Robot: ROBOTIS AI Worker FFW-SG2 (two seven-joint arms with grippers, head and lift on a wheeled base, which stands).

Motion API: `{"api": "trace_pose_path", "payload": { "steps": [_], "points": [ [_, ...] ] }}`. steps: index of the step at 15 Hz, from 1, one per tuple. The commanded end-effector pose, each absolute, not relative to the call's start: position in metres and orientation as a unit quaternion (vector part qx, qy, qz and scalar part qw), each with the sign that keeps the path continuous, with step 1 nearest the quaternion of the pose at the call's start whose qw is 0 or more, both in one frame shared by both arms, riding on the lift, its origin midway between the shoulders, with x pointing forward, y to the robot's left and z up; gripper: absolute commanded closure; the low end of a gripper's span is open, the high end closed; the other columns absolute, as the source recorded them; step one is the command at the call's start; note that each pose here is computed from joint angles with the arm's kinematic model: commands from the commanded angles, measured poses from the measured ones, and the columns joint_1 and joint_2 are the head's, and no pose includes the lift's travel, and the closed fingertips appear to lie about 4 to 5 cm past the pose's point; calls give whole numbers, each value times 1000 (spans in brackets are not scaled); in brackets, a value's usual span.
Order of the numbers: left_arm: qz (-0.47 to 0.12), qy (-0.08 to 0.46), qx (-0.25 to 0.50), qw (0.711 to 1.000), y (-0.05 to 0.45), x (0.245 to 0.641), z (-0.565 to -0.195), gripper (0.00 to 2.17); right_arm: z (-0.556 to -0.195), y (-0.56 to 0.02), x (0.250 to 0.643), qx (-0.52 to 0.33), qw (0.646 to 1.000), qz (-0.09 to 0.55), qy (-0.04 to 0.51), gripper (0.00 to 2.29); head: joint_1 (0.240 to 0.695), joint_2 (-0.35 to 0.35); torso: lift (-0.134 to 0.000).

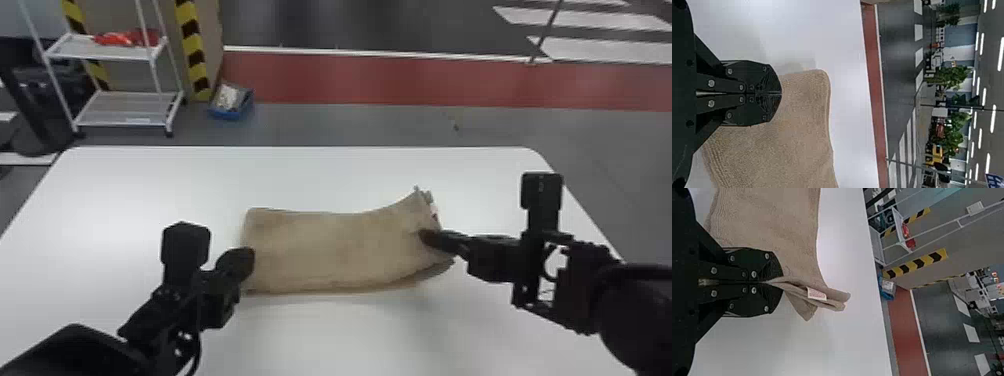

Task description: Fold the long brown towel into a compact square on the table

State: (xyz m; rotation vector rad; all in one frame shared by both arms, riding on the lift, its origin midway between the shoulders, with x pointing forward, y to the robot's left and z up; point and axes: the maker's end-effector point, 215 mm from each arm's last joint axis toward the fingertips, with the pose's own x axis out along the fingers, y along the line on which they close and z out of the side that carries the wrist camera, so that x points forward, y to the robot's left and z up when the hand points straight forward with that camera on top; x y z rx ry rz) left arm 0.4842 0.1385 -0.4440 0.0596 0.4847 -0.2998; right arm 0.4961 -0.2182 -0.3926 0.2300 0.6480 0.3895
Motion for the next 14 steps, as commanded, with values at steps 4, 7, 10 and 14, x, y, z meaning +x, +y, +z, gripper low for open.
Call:
{"api": "trace_pose_path", "payload": {
  "steps": [4, 7, 10, 14],
  "points": [
    [-152, 262, 34, 952, 135, 479, -469, 1447, -367, -201, 512, 119, 926, 207, 294, 1234, 695, -90, -128],
    [-156, 268, 32, 950, 126, 483, -475, 1447, -343, -168, 515, 112, 923, 230, 286, 1234, 695, -72, -128],
    [-168, 267, 32, 949, 111, 488, -476, 1447, -342, -127, 512, 94, 909, 257, 313, 1234, 695, -51, -128],
    [-181, 266, 24, 947, 99, 491, -474, 1447, -343, -67, 511, 84, 899, 290, 318, 1234, 695, -7, -128]
  ]
}}
